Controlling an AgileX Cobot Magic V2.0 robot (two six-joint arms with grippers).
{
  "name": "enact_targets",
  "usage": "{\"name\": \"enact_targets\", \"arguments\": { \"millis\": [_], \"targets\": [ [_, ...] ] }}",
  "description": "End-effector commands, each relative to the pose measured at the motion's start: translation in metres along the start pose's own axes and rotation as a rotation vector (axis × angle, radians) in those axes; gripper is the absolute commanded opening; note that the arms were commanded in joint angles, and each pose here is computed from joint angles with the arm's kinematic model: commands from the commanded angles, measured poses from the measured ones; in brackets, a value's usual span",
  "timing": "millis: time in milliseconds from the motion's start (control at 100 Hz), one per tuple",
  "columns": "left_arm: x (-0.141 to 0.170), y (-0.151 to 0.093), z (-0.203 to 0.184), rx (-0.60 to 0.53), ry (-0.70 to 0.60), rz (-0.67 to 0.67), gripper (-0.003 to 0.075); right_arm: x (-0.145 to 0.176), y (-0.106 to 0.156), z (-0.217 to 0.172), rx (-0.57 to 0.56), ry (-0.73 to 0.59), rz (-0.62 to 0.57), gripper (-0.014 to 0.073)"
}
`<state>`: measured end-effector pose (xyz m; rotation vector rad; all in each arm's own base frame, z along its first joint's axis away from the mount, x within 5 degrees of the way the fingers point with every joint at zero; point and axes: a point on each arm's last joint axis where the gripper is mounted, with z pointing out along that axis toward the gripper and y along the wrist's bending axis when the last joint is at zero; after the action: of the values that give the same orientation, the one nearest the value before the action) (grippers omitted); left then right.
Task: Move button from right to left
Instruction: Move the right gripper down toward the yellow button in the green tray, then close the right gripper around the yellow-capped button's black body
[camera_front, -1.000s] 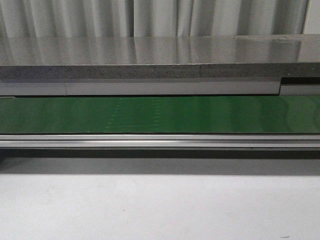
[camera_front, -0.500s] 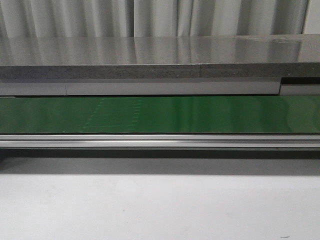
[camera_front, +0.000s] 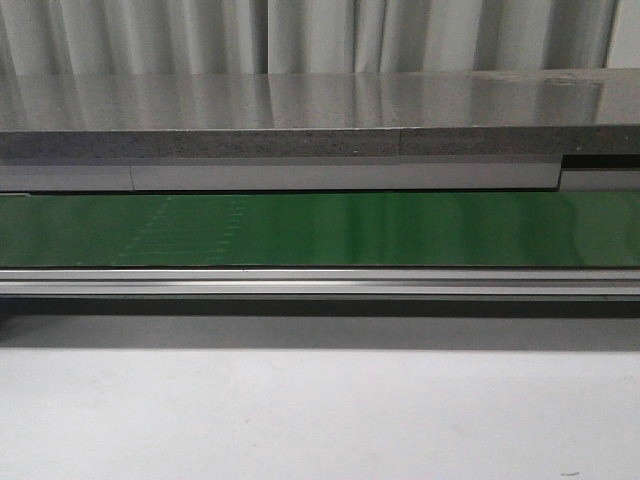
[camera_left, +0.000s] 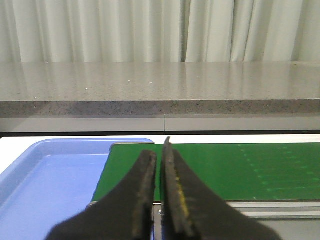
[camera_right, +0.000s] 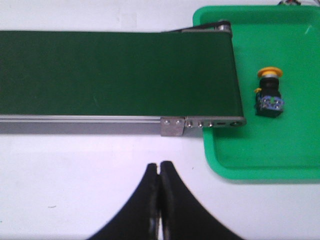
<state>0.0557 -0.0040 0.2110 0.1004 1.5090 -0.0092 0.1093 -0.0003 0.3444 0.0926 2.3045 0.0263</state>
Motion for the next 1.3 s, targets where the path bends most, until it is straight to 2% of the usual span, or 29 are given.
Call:
{"name": "enact_targets", "arguments": {
  "millis": [0,320,410,480,670,790,1060,1290],
  "targets": [
    [0.005,-0.001,-0.002,0.001,-0.075,-0.018,0.0005,-0.016,0.002,0.004,-0.008,-0.017,0.006,-0.0068],
    [0.005,-0.001,-0.002,0.001,-0.075,-0.018,0.0005,-0.019,0.003,0.023,-0.003,0.069,0.007,-0.0066],
    [0.005,-0.001,-0.002,0.001,-0.075,-0.018,0.0005,-0.019,0.003,0.023,-0.003,0.069,0.007,-0.0027],
    [0.005,-0.001,-0.002,0.001,-0.075,-0.018,0.0005,-0.019,0.003,0.023,-0.003,0.069,0.007,0.0059],
    [0.005,-0.001,-0.002,0.001,-0.075,-0.018,0.0005,-0.018,0.003,0.023,-0.003,0.072,0.007,0.0395],
    [0.005,-0.001,-0.002,0.001,-0.075,-0.018,0.0005,-0.019,0.003,0.023,-0.003,0.068,0.007,0.0496],
    [0.005,-0.001,-0.002,0.001,-0.075,-0.018,0.0005,-0.024,0.003,0.023,-0.001,0.016,0.026,0.0549],
    [0.005,-0.001,-0.002,0.001,-0.075,-0.018,0.0005,-0.056,-0.003,0.031,0.084,-0.017,-0.004,0.0550]
  ]
}}
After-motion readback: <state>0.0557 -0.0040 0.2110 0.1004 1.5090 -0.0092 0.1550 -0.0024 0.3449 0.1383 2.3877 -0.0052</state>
